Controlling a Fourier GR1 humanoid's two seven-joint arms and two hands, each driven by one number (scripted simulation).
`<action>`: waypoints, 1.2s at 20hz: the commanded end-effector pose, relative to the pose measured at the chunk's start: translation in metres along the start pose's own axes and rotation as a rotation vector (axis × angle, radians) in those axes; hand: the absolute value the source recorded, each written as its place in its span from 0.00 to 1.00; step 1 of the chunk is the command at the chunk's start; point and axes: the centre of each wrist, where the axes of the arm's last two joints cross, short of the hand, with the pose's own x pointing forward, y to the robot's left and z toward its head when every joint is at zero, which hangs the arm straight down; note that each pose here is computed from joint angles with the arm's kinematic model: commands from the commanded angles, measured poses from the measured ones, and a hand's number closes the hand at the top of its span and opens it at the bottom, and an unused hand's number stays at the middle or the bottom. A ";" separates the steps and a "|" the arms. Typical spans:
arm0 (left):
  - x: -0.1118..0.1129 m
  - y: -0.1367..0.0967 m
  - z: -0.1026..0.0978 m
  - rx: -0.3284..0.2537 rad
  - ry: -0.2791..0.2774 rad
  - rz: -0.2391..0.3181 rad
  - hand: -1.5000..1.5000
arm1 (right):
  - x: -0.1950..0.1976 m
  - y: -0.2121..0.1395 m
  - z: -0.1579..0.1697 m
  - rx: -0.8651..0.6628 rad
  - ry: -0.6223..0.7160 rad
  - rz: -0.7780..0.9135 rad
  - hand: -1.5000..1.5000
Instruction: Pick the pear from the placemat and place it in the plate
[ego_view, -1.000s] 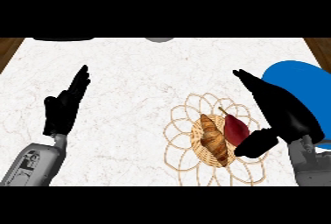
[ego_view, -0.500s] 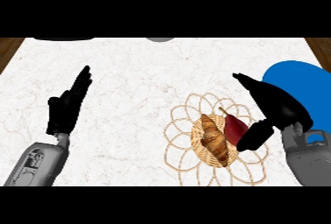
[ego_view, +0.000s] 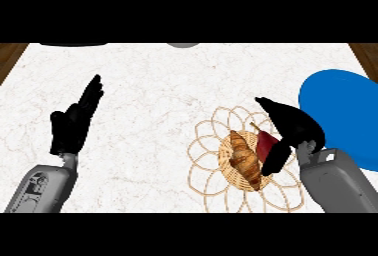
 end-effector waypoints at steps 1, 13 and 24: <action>0.009 -0.012 -0.018 0.015 0.003 0.003 0.50 | -0.013 0.012 -0.012 0.052 0.001 0.030 0.00; 0.009 -0.016 -0.009 -0.001 -0.002 0.001 0.50 | -0.043 0.040 -0.028 0.064 0.052 0.033 0.00; 0.008 0.002 0.002 -0.002 0.002 0.012 0.50 | -0.030 0.042 -0.046 -0.106 -0.010 0.041 1.00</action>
